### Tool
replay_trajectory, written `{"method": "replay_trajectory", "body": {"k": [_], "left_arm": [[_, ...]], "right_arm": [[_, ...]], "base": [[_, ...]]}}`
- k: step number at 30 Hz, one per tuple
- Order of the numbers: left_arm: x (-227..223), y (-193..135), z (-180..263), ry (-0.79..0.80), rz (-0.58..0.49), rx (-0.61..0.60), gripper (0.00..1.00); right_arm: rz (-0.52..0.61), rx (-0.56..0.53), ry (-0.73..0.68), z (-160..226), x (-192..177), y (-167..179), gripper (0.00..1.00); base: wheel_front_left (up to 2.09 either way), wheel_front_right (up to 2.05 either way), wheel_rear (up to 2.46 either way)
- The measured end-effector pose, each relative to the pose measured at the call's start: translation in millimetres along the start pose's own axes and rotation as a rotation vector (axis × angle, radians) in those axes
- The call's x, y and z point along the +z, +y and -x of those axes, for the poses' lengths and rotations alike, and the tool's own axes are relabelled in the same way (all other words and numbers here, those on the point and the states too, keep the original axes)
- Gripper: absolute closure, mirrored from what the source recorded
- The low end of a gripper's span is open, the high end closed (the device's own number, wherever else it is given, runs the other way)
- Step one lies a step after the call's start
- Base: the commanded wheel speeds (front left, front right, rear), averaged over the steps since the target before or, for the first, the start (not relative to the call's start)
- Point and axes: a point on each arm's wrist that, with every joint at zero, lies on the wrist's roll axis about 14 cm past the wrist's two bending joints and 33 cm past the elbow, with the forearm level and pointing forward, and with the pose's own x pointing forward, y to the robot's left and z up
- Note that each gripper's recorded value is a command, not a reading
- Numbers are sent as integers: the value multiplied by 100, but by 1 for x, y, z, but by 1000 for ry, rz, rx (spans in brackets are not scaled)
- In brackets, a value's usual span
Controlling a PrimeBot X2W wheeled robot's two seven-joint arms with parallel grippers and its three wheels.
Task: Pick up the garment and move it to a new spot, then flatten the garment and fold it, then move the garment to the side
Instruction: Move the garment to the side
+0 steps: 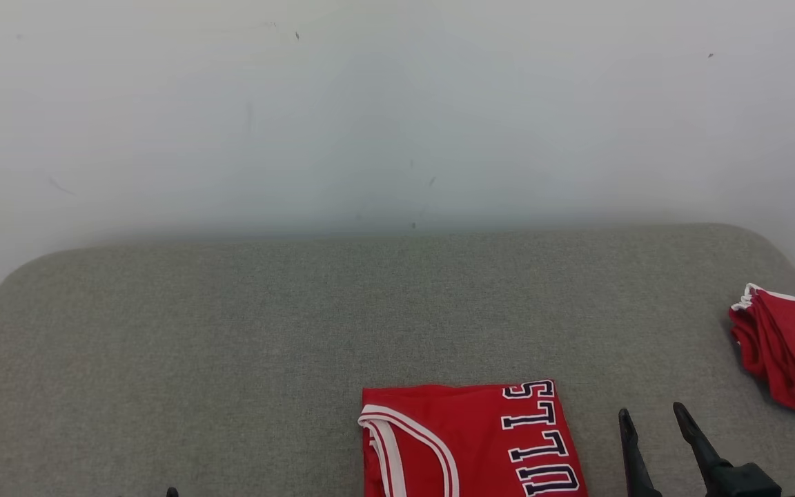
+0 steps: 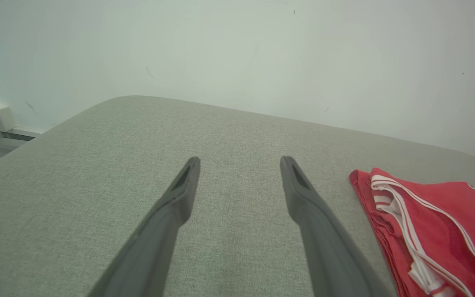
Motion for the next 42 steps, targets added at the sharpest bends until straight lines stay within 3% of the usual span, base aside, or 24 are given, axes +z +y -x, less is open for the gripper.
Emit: {"method": "replay_trajectory", "body": {"k": [4,9,10,13,15,18,32,33,34,35,36,42], "left_arm": [[0,0,1,-2,1,1,0],[1,4,3,-2,-3,11,0],[1,4,3,-1,-5,12,0],[-1,2,3,6,-8,9,0],[-3,0,3,13,-8,3,0],[-5,0,2,18,-9,8,0],[-19,16,8,76,-22,61,0],[-19,16,8,78,-21,62,0],[-19,16,8,79,-22,61,0],[-19,15,6,78,-21,59,0],[-18,15,5,73,-22,56,0],[-11,2,-5,50,-27,11,0]], "right_arm": [[43,21,78,-2,-10,5,0],[-24,80,501,3,-51,25,0],[20,105,556,4,-53,28,0],[8,69,620,-9,-46,16,0],[7,66,717,-7,-60,14,0],[-40,73,756,-17,-69,18,0],[-35,102,996,-29,-139,32,0],[-36,104,1007,-30,-142,33,30],[-36,108,1010,-30,-144,34,69],[-42,113,1011,-32,-146,36,93],[-42,121,1007,-34,-146,39,100],[-25,106,949,-48,-137,35,100]], "base": [[0,0,0],[0,0,0],[0,0,0],[0,0,0],[0,0,0],[0,0,0],[0,0,0],[0,0,0],[0,0,0],[0,0,0],[0,0,0],[0,0,0]]}}
